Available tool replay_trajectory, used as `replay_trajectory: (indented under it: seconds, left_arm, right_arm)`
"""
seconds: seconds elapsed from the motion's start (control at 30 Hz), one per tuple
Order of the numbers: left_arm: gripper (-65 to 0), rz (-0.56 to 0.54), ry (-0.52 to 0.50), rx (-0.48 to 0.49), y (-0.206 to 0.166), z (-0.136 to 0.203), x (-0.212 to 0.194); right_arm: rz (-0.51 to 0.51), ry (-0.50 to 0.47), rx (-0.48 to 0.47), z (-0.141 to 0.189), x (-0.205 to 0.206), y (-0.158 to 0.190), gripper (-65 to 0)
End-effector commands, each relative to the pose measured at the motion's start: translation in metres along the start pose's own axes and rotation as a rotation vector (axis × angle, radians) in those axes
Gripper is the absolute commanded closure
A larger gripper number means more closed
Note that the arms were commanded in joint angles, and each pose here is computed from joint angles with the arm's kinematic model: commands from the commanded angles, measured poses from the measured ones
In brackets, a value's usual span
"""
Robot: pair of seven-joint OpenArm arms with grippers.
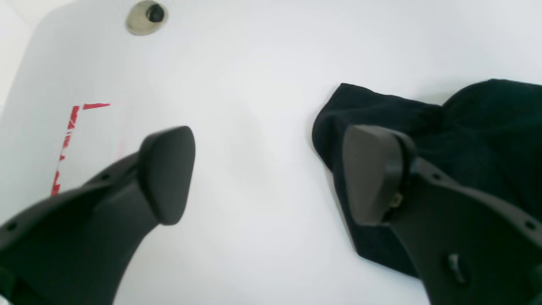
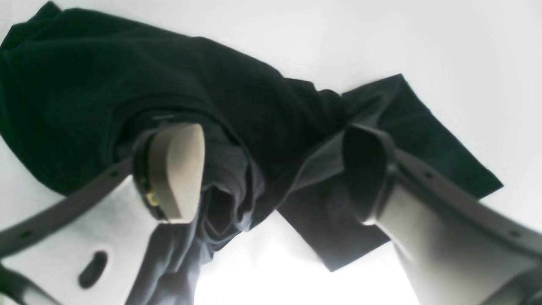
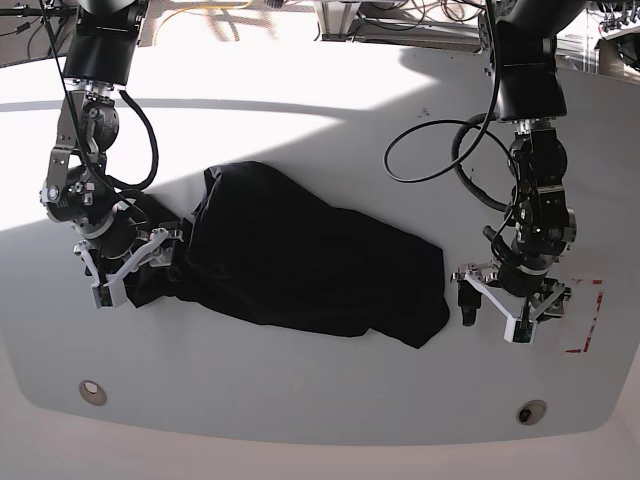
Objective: Fold the T-shirt properly
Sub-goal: 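Hold the stretched shirt with both grippers and adjust grip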
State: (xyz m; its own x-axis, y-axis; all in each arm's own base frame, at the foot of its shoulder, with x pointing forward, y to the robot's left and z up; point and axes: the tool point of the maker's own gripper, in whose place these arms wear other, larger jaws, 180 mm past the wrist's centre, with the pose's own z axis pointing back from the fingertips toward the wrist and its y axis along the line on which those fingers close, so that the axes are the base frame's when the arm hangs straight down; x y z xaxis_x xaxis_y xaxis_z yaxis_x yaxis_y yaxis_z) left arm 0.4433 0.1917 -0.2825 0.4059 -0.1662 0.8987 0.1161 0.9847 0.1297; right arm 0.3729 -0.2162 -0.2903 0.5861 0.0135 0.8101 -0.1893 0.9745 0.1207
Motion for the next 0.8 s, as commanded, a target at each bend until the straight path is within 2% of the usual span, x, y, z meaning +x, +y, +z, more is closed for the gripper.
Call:
replay_trajectory:
  seconds: [0.0,0.17,0.57,0.77]
  left_arm:
    - [-51.0,-0.005,-0.062,0.01,0.004,0.002,0.022]
    - [-51.0,-0.006,-0.062,0.011,0.004,0.002,0.022]
    - [-51.0,0.003,-0.017,0.006,0.006,-0.005,0.005]
    - [-51.0,0.004,-0.016,0.006,0.006,-0.005,0.002]
  right_arm:
    - [0.008,-0.052,-0.01,0.005,0.017,-0.006,-49.8]
    - [0.005,-0.04,-0.005,0.005,0.012,-0.005,-49.6]
    - [-0.016,0.06,0.001,0.01,-0.04,0.0,-49.6]
    - [-0.024,0.05,0.003,0.01,-0.046,0.001,-49.6]
